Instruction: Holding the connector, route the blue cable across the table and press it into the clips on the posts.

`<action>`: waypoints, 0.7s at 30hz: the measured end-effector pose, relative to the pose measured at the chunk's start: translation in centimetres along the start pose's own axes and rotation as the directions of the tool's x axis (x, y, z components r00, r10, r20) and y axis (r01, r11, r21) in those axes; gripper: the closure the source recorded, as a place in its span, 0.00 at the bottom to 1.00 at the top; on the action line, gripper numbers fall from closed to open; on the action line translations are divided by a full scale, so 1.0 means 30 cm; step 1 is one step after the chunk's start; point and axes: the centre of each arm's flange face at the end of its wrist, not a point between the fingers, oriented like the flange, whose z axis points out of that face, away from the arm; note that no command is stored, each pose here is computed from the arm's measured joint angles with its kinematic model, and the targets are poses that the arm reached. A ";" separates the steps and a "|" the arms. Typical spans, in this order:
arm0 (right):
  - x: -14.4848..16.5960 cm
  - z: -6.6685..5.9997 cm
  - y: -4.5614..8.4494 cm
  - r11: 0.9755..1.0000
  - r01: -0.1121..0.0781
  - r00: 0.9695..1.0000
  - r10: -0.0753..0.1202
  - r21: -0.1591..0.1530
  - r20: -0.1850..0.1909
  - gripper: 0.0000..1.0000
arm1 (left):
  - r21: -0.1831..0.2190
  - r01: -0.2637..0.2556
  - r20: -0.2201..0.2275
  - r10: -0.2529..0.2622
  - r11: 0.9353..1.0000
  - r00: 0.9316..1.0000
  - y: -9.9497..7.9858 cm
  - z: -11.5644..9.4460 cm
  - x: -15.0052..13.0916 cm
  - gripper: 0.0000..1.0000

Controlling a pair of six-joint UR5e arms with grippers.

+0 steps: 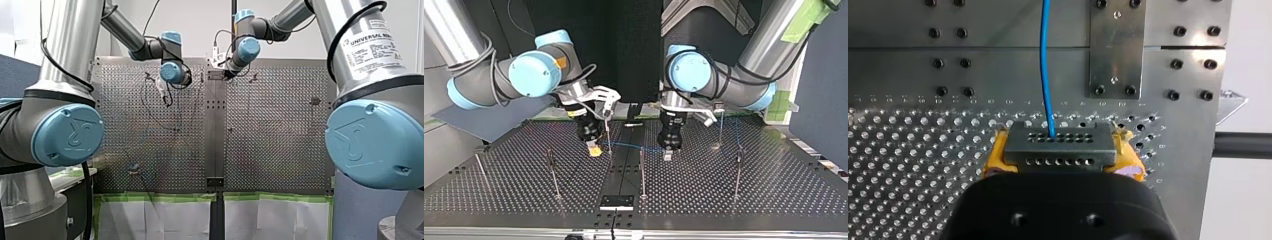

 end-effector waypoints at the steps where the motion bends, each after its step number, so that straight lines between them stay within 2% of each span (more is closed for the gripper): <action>1: -0.004 0.004 0.004 1.000 0.001 1.000 -0.001 -0.001 0.002 1.00 | -0.001 0.001 0.003 -0.001 1.000 1.000 0.002 0.010 0.000 1.00; 13: 0.003 0.041 0.042 1.000 -0.010 1.000 0.010 0.004 -0.013 1.00 | 0.002 0.018 0.029 -0.018 1.000 0.999 0.035 0.067 -0.026 1.00; 18: 0.015 0.056 0.060 1.000 -0.017 1.000 0.017 0.003 -0.021 1.00 | 0.021 0.024 0.011 -0.024 0.999 1.000 0.038 0.112 -0.005 1.00; 21: 0.016 0.062 0.067 1.000 -0.019 1.000 0.019 0.001 -0.022 1.00 | 0.018 0.022 -0.006 -0.022 1.000 1.000 0.042 0.140 0.013 1.00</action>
